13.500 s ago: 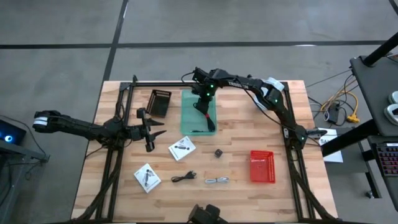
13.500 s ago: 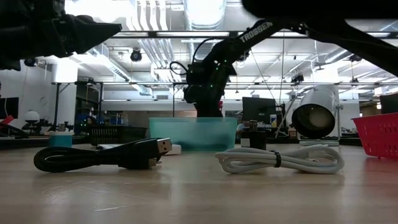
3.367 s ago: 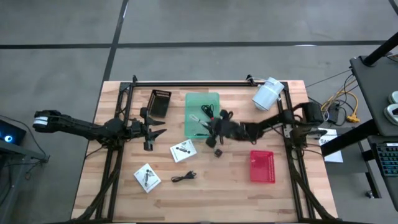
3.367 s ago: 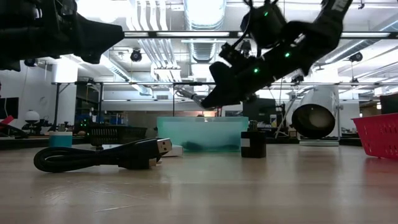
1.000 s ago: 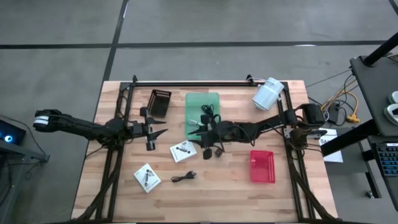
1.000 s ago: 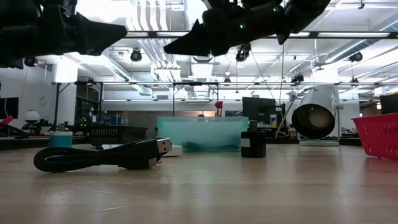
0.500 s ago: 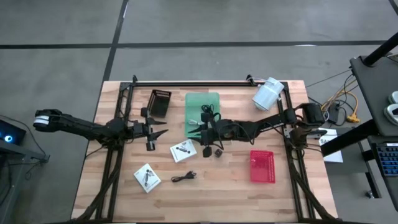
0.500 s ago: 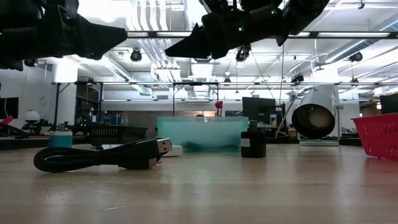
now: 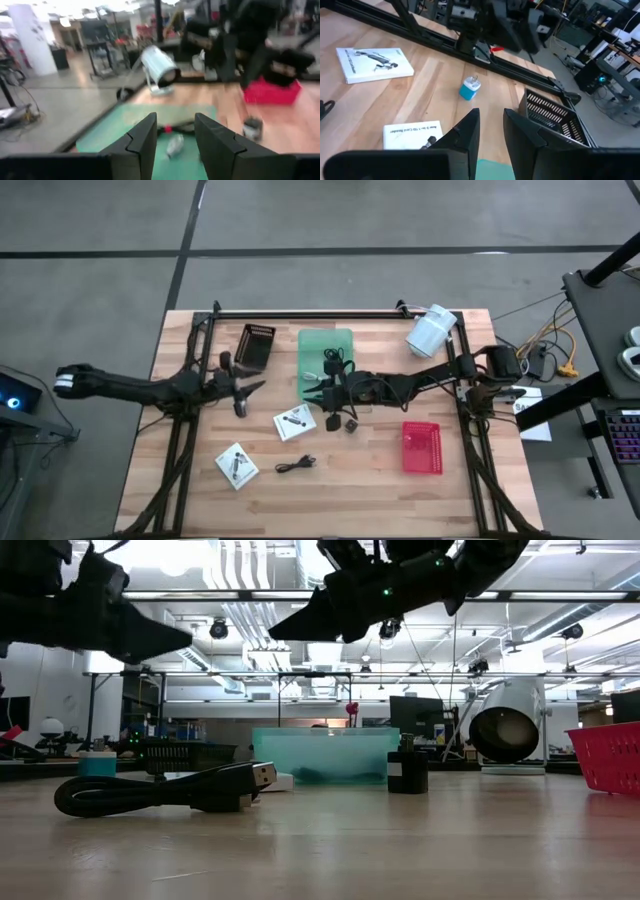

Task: Pick and place items into bin
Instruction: Put the black charger cable into the green bin

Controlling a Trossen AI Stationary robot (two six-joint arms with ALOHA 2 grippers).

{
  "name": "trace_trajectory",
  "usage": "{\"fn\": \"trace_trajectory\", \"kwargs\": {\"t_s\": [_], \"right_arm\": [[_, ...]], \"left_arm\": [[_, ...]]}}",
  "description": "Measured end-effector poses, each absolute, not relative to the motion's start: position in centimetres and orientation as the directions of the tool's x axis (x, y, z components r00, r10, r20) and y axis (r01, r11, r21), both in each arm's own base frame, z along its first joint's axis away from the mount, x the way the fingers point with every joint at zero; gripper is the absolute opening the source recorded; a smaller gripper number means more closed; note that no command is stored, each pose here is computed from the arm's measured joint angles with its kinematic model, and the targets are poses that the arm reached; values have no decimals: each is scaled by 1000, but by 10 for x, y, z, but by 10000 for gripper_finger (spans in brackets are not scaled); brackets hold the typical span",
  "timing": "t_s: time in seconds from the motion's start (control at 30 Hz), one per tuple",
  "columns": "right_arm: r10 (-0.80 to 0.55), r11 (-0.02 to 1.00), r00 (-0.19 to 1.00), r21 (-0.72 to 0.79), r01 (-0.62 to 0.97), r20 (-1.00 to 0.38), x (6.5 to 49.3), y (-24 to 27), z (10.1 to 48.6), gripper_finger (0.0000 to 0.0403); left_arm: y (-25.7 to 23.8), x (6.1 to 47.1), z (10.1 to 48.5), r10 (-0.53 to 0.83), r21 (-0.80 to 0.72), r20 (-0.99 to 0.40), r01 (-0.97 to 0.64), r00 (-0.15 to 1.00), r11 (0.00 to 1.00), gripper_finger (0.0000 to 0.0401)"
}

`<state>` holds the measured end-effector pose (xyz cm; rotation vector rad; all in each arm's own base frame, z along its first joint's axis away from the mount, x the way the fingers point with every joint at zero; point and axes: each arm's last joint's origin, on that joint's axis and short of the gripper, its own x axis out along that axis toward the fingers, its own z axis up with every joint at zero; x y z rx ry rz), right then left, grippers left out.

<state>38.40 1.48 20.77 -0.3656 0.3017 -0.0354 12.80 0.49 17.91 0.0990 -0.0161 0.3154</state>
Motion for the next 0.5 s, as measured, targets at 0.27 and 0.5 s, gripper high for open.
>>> {"fn": "trace_trajectory", "kwargs": {"t_s": [0.27, 0.5], "right_arm": [[-87, 934, 955, -356, -21, -285, 384, 15, 208, 68], [-84, 937, 953, -348, -23, -290, 384, 15, 207, 73]], "left_arm": [[6, 110, 178, 304, 70, 17, -305, 952, 950, 35], [6, 97, 177, 297, 71, 28, -298, 954, 952, 10]]}}
